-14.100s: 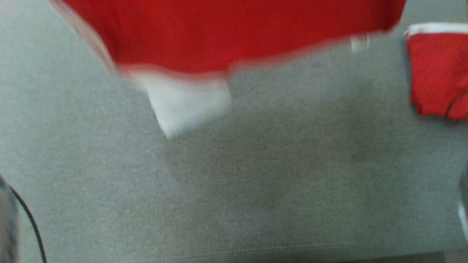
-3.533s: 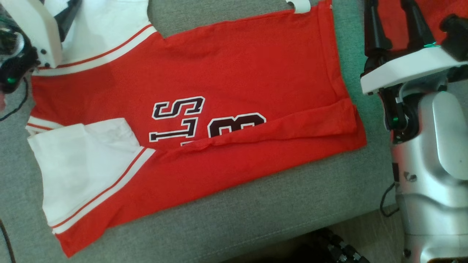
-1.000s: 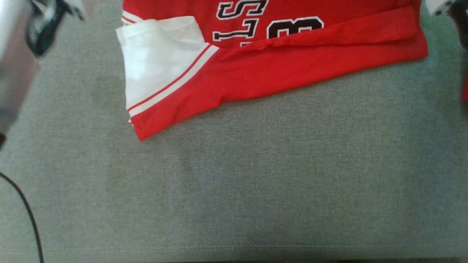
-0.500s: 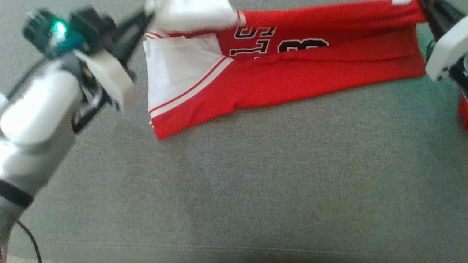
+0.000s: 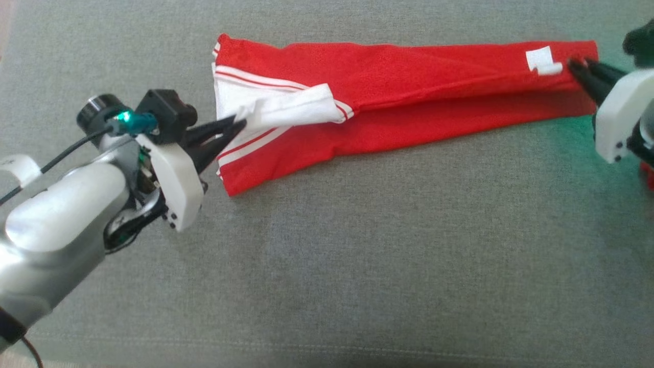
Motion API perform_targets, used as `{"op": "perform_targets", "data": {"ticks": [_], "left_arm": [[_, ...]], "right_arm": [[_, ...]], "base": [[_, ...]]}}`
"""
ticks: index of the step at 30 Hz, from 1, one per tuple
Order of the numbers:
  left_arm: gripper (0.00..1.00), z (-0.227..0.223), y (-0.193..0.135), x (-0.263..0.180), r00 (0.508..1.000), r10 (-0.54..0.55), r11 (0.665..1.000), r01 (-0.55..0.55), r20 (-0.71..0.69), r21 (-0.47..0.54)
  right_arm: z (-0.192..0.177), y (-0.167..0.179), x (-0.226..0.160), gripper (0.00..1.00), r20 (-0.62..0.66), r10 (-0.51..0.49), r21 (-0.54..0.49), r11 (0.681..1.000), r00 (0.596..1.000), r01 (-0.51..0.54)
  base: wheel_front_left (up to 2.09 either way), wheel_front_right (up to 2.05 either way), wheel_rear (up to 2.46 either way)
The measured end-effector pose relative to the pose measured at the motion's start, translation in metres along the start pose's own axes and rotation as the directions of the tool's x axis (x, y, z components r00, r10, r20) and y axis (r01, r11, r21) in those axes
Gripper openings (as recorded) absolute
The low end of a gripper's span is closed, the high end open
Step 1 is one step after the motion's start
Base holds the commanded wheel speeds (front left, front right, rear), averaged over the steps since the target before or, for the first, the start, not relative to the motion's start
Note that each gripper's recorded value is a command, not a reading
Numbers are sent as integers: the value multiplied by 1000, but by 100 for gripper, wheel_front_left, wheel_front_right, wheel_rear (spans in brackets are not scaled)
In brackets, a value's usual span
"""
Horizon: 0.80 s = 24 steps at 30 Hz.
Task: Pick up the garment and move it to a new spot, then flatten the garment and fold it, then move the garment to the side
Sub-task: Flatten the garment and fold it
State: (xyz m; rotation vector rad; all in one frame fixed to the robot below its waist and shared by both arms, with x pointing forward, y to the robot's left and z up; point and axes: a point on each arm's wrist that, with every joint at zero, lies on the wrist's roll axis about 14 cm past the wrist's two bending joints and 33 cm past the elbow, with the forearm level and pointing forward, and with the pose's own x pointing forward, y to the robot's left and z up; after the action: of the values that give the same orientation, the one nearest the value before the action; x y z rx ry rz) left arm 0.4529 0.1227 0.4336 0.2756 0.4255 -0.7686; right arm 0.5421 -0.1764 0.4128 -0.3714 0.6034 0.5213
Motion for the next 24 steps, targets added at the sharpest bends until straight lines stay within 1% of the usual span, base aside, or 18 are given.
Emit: {"op": "perform_targets", "data": {"ticks": [3, 8, 9, 10, 11, 12, 15, 18, 21, 24], "left_arm": [[0, -5, -8, 0, 999, -23, 999, 23, -28, -23], [0, -15, -21, 3, 995, -62, 996, 57, -79, -62], [0, -16, -22, 3, 994, -67, 995, 60, -91, -73], [0, -18, -24, 3, 992, -71, 994, 63, -102, -85], [54, -20, -26, 3, 991, -76, 994, 67, -107, -91], [100, -21, -27, 3, 991, -79, 993, 69, -109, -93], [100, -23, -26, 2, 992, -67, 993, 55, -110, -107], [100, -17, -18, 0, 997, -34, 994, 26, -76, -106], [100, -2, -3, -1, 999, 38, 993, -39, -12, -114], [100, 23, 12, -3, 989, 122, 986, -111, 86, -128]], "right_arm": [[-15, 2, -3, 0, -62, 12, -17, 1000, 998, -14], [-35, 10, -8, 0, -161, 43, 16, 999, 986, -40], [-38, 11, -10, 100, -172, 46, 15, 999, 984, -44], [-40, 12, -11, 100, -181, 49, 18, 999, 982, -46], [-42, 12, -13, 100, -191, 51, 31, 998, 980, -46], [-44, 12, -16, 100, -204, 53, 45, 998, 978, -45], [-47, 9, -24, 100, -225, 46, 68, 997, 973, -31], [-45, 2, -35, 100, -224, 27, 97, 995, 974, -6], [-38, -5, -46, 100, -200, 9, 135, 991, 980, 19], [-26, -11, -57, 100, -161, -11, 160, 986, 987, 37]], "base": [[0, 0, 0], [0, 0, 0], [0, 0, 0], [0, 0, 0], [0, 0, 0], [0, 0, 0], [0, 0, 0], [0, 0, 0], [0, 0, 0], [0, 0, 0]]}}
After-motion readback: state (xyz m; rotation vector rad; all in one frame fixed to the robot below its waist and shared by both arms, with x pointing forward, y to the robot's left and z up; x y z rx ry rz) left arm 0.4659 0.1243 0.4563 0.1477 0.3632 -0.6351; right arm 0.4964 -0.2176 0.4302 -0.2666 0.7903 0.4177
